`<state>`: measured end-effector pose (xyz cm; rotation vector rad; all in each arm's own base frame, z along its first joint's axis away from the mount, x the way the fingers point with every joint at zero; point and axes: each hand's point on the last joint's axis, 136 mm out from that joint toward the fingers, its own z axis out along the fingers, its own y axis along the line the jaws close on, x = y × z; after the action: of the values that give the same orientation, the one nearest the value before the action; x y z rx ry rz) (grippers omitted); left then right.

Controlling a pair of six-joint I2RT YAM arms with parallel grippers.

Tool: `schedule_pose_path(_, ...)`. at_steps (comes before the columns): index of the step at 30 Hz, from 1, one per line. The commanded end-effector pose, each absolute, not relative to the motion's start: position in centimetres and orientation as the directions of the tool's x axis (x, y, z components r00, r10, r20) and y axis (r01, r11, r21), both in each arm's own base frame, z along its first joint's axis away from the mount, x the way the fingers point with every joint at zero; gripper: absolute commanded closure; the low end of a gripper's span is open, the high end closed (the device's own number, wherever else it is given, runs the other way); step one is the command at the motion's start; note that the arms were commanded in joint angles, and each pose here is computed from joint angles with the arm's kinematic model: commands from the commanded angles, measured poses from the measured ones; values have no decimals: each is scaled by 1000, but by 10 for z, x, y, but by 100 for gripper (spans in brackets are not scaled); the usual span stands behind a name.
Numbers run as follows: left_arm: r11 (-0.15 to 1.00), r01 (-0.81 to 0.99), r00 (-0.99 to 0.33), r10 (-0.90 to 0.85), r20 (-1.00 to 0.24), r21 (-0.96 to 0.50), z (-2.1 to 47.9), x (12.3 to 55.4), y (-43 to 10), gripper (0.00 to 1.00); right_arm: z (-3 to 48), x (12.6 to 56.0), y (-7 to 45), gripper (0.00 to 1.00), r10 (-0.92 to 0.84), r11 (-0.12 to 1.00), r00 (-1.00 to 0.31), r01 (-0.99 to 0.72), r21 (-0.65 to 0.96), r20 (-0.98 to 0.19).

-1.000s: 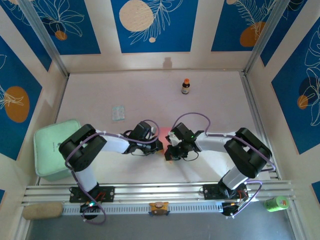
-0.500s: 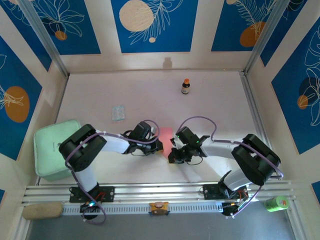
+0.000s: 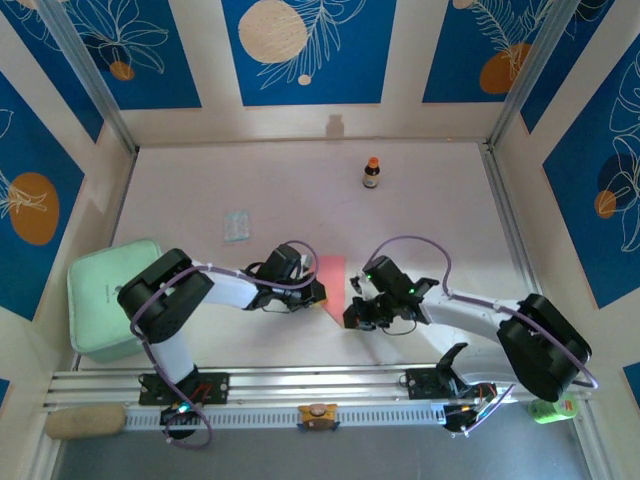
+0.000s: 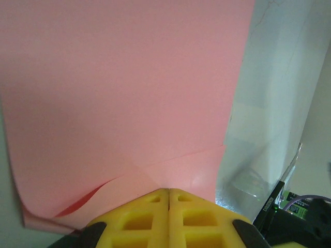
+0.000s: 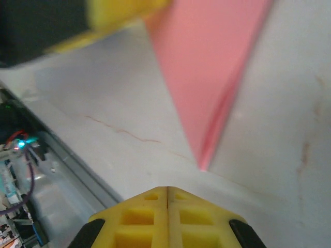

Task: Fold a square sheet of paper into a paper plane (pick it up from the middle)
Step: Third fold the triangle at the center of the table.

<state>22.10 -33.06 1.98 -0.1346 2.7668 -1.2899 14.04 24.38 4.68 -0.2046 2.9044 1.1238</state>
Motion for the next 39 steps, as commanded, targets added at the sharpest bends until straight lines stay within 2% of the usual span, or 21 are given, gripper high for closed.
schedule_pose_path(1, 688, -79, -989, -143, -28, -722, 4, 215, -317, 100, 66, 153, 259, 95, -137, 700, -987, -158, 696, -85)
schedule_pose_path(7, 684, -77, -990, -138, -26, -725, 5, 214, -319, 100, 43, 175, 271, 96, -141, 748, -989, -136, 650, -46)
schedule_pose_path(12, 683, -76, -990, -137, -25, -727, 5, 215, -320, 100, 24, 176, 269, 95, -141, 773, -990, -108, 625, 5)
schedule_pose_path(16, 678, -58, -992, -123, -36, -733, 8, 216, -322, 100, 3, 159, 245, 96, -105, 815, -989, -28, 579, 100)
schedule_pose_path(19, 679, -23, -994, -92, -53, -734, 16, 220, -327, 100, -10, 143, 235, 97, -76, 804, -985, 31, 594, 154)
schedule_pose_path(28, 641, 37, -989, -85, -119, -767, 51, 226, -337, 99, -15, 143, 234, 100, -59, 811, -982, 57, 582, 179)
schedule_pose_path(39, 679, -57, -991, -126, -39, -732, 21, 208, -345, 100, -18, 143, 231, 100, -45, 823, -981, 70, 564, 187)
